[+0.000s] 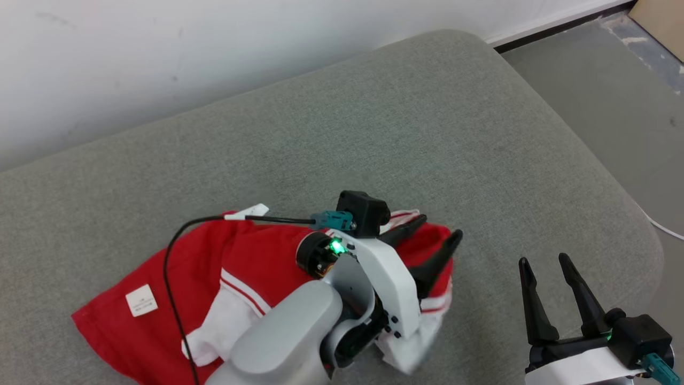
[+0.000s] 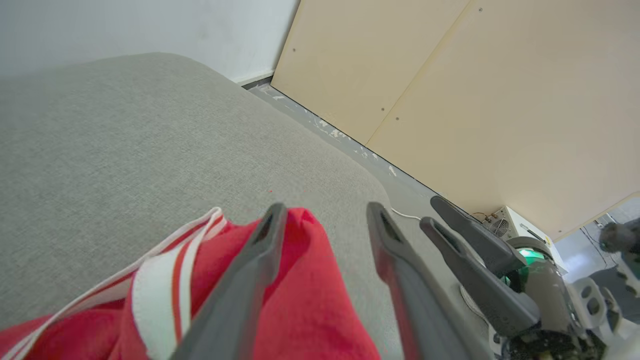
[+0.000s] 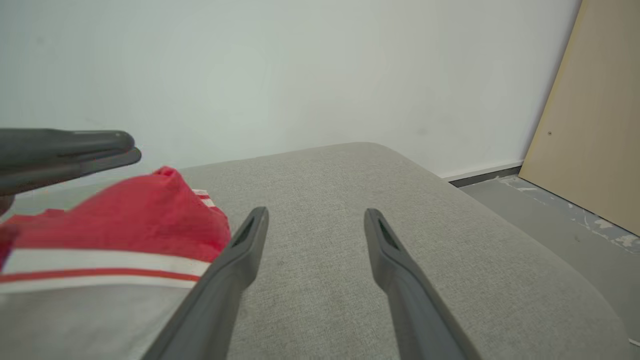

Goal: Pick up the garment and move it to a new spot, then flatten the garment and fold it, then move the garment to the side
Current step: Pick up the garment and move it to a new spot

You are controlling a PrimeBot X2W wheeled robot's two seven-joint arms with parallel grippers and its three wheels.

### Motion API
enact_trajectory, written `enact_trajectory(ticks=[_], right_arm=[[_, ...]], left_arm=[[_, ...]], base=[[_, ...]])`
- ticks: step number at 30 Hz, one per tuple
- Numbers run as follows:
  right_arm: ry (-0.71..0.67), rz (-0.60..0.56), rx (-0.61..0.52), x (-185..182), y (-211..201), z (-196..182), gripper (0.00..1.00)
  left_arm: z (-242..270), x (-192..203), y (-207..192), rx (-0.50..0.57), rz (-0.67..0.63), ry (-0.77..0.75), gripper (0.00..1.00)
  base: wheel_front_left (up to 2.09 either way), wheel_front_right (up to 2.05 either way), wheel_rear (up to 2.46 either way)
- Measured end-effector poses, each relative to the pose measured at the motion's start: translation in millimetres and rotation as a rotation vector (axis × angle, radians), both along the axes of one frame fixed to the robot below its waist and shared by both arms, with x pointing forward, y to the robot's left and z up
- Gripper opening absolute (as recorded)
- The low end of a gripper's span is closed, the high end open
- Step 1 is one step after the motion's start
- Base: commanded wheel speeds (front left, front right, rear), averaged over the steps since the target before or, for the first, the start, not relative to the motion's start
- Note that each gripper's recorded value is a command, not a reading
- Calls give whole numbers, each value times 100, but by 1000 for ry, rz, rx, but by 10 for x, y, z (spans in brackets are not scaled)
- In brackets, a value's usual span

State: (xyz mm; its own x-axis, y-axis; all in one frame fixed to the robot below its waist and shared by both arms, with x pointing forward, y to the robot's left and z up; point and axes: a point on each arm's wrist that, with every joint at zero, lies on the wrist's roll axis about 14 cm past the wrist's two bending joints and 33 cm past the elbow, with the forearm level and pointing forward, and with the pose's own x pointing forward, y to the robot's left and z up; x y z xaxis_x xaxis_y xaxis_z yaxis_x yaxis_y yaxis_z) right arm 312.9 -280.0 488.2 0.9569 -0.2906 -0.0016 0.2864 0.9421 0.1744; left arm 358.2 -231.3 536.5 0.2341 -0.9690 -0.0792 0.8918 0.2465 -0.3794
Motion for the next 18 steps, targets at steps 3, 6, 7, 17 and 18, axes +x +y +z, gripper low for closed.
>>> enact_trajectory(ticks=[3,6,7,17,18], right_arm=[[3,-9,2,-18,-23,-12,100],[4,-1,3,-19,5,-27,100],[1,5,3,-6,17,-21,100],[-10,85,-9,47,206,-15,100],[-10,95,-11,51,227,-17,100]], left_arm=[[50,-50,-30,-35,-2,8,100],[133,-21,-4,-62,27,-17,100],[150,5,17,-68,42,-28,100],[227,517,755,-114,366,-146,100],[191,549,872,-105,401,-151,100]], base=[[0,0,0],[0,0,0],[0,0,0],[0,0,0],[0,0,0]])
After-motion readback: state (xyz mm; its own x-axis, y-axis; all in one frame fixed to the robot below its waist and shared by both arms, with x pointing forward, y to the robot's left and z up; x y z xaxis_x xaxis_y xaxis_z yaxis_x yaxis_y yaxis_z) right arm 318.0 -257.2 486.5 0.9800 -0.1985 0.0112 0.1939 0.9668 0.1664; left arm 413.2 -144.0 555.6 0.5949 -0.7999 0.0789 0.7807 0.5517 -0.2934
